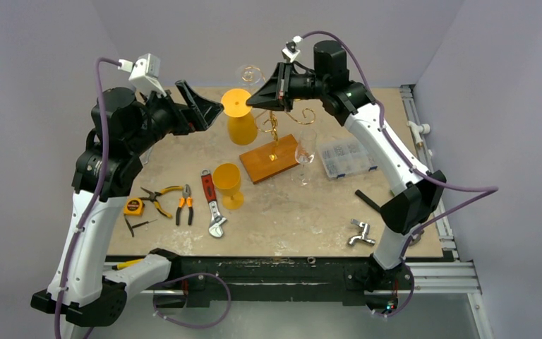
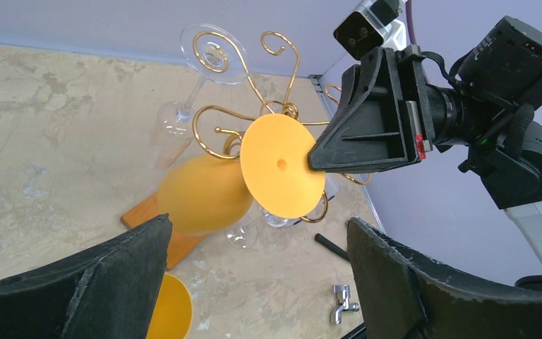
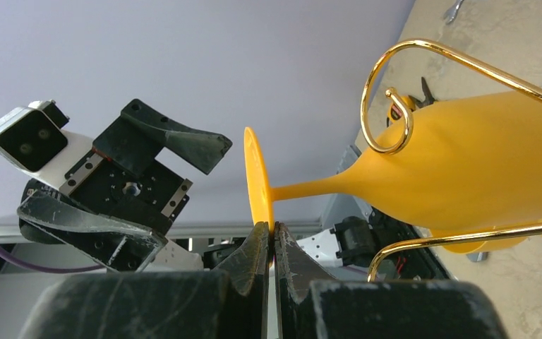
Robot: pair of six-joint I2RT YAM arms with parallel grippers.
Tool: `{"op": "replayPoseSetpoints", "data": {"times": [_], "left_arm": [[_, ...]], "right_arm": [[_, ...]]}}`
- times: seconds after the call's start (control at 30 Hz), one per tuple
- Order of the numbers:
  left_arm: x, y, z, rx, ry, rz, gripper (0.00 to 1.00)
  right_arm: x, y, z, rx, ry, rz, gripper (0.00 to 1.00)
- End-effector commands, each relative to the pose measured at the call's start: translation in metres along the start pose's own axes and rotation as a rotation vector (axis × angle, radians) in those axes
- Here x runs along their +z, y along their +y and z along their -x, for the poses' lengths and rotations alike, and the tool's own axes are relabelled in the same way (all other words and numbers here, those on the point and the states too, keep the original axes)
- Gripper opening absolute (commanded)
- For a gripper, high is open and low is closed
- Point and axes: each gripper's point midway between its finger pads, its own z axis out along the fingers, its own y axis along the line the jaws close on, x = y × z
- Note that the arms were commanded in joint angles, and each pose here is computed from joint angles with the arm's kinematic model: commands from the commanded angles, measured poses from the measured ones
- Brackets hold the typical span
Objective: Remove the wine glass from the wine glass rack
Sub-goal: Pick up the wine glass from the wine rack, then place the wine glass at the center of the board.
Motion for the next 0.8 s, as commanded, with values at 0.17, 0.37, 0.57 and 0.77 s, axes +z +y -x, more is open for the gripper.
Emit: {"op": "replayPoseSetpoints", "data": {"times": [0.17, 0.37, 0.57, 0.77], "left_arm": [[-0.012, -0.020, 0.007, -0.016, 0.006, -0.075, 0.83], [-0.018, -0.028, -0.008, -0.022, 0.071, -0.132, 0.78], [-0.022, -0.036, -0.011, -0.046, 0.079, -0.176, 0.70], [-0.030, -0.039, -0.011, -0.061, 0.077, -0.180, 0.58]], "right_arm": [[-0.009, 0.047, -0.014, -0.117, 0.047, 0.128, 0.00], [-0.009, 0.062, -0.027, -0.154, 0.082, 0.172, 0.00], [-0.004, 0.071, -0.044, -0.185, 0.126, 0.194, 0.00], [-0.005, 0.077, -0.053, -0.204, 0.135, 0.202, 0.00]]}}
